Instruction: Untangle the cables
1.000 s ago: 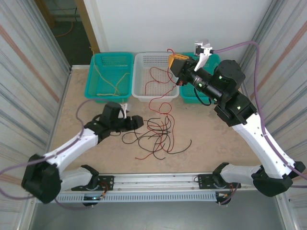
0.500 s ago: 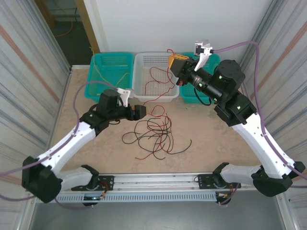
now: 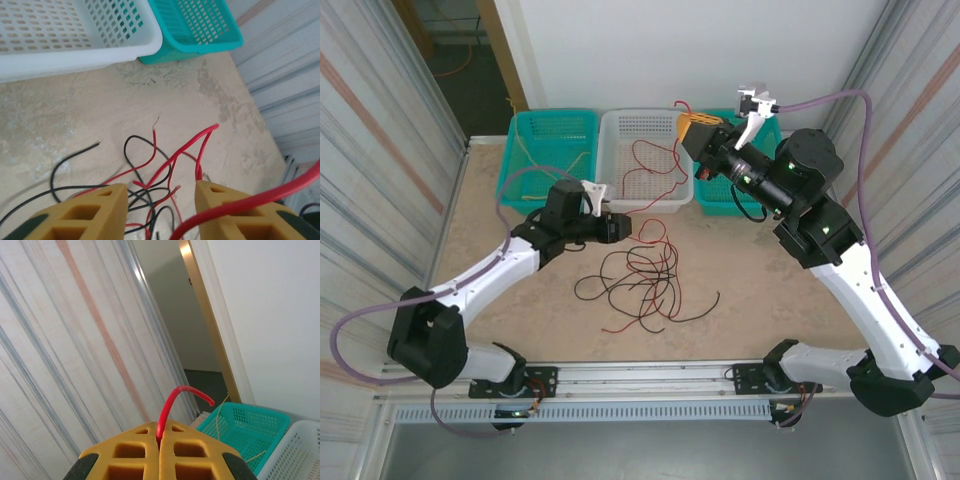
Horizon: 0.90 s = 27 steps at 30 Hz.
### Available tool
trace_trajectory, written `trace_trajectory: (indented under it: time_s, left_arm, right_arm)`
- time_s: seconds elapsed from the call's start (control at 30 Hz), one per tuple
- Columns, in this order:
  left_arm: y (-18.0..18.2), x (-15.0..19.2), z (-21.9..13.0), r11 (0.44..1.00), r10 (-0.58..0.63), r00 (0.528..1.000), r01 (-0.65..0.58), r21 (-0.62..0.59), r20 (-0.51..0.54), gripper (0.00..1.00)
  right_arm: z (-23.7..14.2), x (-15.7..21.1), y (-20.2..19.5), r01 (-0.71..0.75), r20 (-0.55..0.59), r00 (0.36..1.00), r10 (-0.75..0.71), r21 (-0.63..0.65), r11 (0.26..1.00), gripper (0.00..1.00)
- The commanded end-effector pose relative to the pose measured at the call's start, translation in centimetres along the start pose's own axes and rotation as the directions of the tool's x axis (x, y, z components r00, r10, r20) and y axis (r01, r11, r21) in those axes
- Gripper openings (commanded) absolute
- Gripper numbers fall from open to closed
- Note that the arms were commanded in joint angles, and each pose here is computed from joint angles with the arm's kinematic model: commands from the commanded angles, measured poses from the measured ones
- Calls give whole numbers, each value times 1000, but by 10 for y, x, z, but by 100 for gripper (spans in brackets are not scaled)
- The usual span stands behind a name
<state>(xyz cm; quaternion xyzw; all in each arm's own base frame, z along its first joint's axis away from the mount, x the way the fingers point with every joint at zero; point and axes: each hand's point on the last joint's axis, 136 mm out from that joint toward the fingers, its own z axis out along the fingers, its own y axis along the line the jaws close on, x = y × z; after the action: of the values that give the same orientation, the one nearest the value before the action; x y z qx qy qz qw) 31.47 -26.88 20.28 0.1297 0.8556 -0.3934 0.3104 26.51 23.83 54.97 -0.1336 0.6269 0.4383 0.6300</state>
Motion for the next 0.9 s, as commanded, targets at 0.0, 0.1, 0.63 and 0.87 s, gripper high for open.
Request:
trace_trajectory:
  time_s: [0.0,0.1,0.63,0.87]
  left_arm:
    - [-10,-21,1,998,-25,998,22,56,53,17]
    - [-18,-28,-6,997,-25,998,21,71,65,1]
    - [-92,-62,-97,984,137,983,-149,100,122,0]
    - [-102,-79,-109,983,136,975,-155,98,174,0]
  right_arm:
    - [-8,-13,5,-15,46,999,16,-23,1000,0]
    - [-8,-7,-9,-31,33,999,29,35,999,1]
    - [-8,252,-131,-390,-387,749,538,400,829,63]
    - [-22,320,-109,-372,-473,703,531,393,841,68]
